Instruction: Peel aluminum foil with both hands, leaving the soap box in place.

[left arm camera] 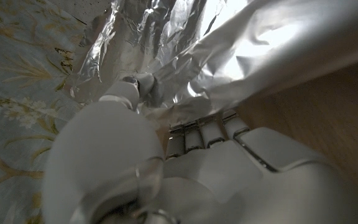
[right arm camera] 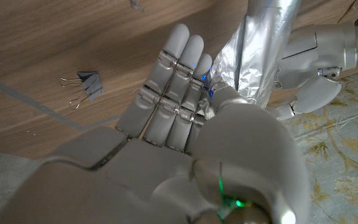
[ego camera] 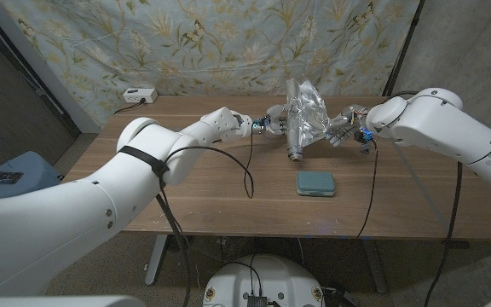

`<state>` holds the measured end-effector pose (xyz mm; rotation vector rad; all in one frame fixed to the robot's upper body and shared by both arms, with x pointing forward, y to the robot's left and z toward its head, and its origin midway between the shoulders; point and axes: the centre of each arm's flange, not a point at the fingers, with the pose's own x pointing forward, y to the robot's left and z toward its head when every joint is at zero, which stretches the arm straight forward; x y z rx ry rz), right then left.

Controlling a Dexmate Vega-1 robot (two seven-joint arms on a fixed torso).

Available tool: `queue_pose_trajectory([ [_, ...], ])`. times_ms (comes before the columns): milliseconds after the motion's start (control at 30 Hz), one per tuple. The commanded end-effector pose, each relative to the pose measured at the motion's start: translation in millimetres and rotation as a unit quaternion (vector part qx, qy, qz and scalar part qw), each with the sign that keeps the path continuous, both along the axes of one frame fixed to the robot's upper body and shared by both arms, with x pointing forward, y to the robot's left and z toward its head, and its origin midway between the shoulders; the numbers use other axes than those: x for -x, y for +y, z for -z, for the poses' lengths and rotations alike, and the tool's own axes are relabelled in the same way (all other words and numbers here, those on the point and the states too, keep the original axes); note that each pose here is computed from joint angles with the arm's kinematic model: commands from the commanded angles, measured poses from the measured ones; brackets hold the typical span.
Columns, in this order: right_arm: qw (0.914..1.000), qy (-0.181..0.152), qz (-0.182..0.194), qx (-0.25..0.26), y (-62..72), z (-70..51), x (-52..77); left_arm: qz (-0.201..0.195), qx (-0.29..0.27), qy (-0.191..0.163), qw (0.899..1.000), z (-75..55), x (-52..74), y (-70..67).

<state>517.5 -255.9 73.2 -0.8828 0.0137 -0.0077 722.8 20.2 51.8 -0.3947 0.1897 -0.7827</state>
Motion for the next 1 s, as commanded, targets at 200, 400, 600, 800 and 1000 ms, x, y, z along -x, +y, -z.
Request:
queue_pose_trajectory([
  [200,0.9999,-0.004,0.011,0.002,-2.8,-2.2,8.5,-0.007,0.022,0.008,1.0,5.0,-1.6,-1.1],
  [400,0.9999,-0.008,0.012,0.005,-3.3,-3.8,10.9,-0.009,0.032,0.012,0.999,6.3,-1.8,-2.1],
  [600,0.9999,-0.008,0.012,0.007,-2.7,-4.3,11.4,-0.019,0.05,0.022,0.998,10.1,-3.2,-3.8],
  [800,0.9998,-0.008,0.014,0.01,-2.3,-5.2,12.5,-0.033,0.078,0.023,0.996,13.5,-5.3,-7.4],
  [1000,0.9997,-0.01,0.015,0.015,-1.8,-6.5,14.4,-0.018,0.098,0.033,0.995,19.2,-2.2,-12.0],
])
